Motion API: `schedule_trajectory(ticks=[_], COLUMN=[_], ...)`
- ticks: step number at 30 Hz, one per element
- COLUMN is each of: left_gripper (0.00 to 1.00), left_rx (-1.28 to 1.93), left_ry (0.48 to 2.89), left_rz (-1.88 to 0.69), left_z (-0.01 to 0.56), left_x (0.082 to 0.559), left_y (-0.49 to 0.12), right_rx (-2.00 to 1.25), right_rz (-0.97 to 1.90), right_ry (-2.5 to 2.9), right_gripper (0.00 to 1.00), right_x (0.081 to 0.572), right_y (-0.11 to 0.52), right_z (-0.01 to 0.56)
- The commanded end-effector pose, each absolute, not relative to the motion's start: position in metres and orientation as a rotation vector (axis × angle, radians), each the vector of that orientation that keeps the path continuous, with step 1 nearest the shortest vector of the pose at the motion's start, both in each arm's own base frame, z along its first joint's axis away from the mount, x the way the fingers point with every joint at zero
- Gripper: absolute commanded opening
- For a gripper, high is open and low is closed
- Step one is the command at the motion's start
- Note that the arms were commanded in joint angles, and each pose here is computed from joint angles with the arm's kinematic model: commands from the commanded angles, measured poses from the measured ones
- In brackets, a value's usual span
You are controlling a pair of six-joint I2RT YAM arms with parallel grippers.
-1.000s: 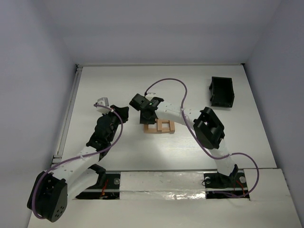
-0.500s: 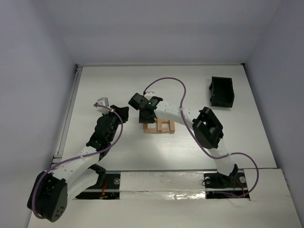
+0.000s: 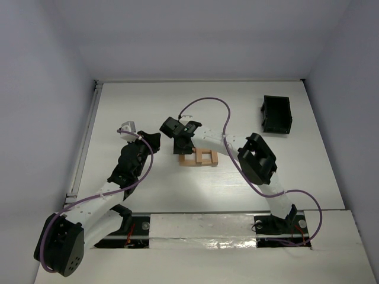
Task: Build the wood block tower
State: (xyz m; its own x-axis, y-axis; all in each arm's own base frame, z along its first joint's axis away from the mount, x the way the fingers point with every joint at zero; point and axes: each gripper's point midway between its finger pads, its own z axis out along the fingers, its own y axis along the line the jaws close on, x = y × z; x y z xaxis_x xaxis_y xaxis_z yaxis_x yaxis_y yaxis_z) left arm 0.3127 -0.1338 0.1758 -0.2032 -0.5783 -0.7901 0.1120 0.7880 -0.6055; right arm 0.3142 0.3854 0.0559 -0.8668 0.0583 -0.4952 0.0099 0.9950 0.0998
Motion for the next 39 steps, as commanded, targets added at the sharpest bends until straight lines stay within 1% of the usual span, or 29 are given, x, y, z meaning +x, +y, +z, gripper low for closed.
schedule_trajectory(ticks=[1, 13, 39], left_gripper=[0.11, 0.11, 0.11], left_rx=[-0.374, -0.371, -0.369], left_ry=[1.610, 1.608, 1.607], left_rz=[-0.679, -0.680, -0.683], left_z=[0.190, 0.192, 0.193], left_x=[0.316, 0.316, 0.315], left_y=[-0.134, -0.134, -0.135], right_rx=[0.046, 0.038, 0.061], right_rz=[0.128, 0.114, 0.152], right_ry=[2.577, 2.596, 2.580], right_gripper=[0.29, 0.32, 0.37], right_x=[0.318, 0.313, 0.316], right_y=[0.390, 0.387, 0.392], right_z=[0.064, 0.054, 0.057])
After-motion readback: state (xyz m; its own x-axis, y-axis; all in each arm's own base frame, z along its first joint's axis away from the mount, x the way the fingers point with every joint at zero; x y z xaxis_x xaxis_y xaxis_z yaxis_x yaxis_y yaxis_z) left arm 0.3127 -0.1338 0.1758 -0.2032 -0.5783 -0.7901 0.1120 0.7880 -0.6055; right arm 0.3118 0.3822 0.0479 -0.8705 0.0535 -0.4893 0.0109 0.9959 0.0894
